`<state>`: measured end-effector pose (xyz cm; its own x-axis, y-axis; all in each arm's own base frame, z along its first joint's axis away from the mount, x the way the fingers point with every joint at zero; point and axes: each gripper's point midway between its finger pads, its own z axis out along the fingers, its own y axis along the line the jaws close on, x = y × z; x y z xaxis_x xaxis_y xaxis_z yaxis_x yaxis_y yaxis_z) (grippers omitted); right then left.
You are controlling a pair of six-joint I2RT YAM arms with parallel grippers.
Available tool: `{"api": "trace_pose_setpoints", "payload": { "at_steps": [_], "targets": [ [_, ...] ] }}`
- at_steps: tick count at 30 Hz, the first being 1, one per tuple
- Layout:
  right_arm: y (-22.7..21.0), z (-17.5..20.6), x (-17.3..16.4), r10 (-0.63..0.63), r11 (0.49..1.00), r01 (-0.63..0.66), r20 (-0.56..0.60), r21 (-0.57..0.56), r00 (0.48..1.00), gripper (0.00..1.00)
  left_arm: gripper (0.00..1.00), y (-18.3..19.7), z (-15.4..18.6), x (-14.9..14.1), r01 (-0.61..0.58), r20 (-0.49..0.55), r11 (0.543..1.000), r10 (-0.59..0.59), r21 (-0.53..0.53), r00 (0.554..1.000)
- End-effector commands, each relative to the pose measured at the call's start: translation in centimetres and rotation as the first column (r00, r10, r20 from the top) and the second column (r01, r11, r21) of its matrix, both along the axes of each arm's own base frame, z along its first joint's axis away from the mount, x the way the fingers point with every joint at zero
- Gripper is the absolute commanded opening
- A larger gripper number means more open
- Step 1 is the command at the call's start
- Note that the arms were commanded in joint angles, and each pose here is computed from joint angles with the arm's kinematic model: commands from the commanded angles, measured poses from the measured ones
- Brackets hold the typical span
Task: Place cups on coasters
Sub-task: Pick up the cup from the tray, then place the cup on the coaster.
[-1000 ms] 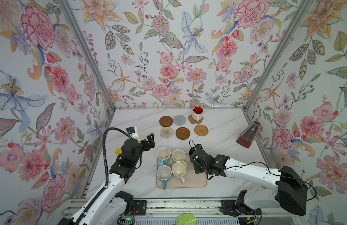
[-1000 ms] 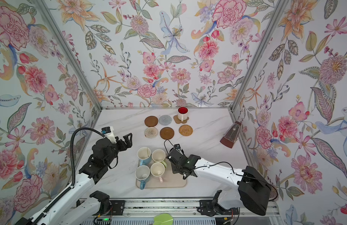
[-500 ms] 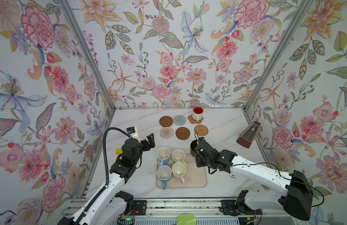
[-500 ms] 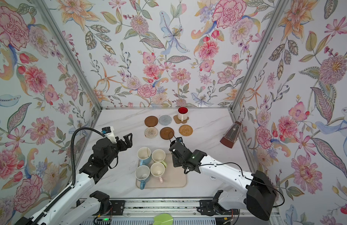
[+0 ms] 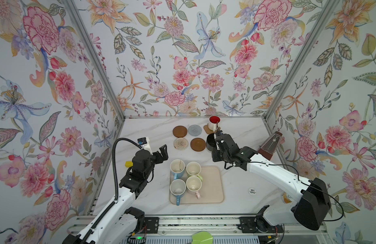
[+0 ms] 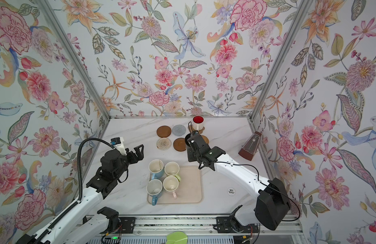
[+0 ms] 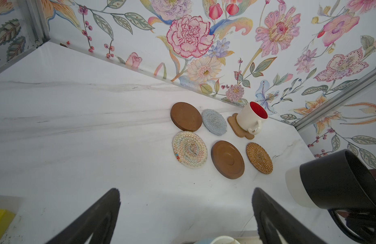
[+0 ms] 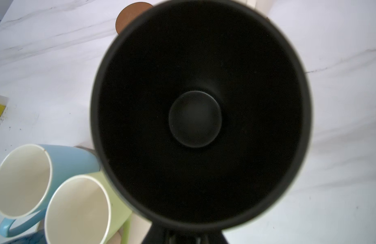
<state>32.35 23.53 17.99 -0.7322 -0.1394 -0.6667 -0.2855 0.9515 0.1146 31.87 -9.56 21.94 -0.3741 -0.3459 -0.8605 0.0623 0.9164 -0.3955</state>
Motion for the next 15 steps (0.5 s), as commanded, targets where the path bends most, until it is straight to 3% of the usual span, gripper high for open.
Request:
{"api": "trace_pose_setpoints", "payload": {
  "at_steps": [1,15],
  "targets": [
    [2.3,3.2,3.7,0.039,0.997,-0.048,0.128,0.067,0.991,0.0,0.99,-0.6,0.6,0.3,0.036,0.023,0.999,-0.035,-0.019,0.999],
    [3.8,2.0,12.5,0.046,0.997,-0.056,0.184,0.053,0.982,0.0,0.99,-0.6,0.5,0.4,0.04,0.012,0.999,-0.04,-0.004,0.999]
  ]
}}
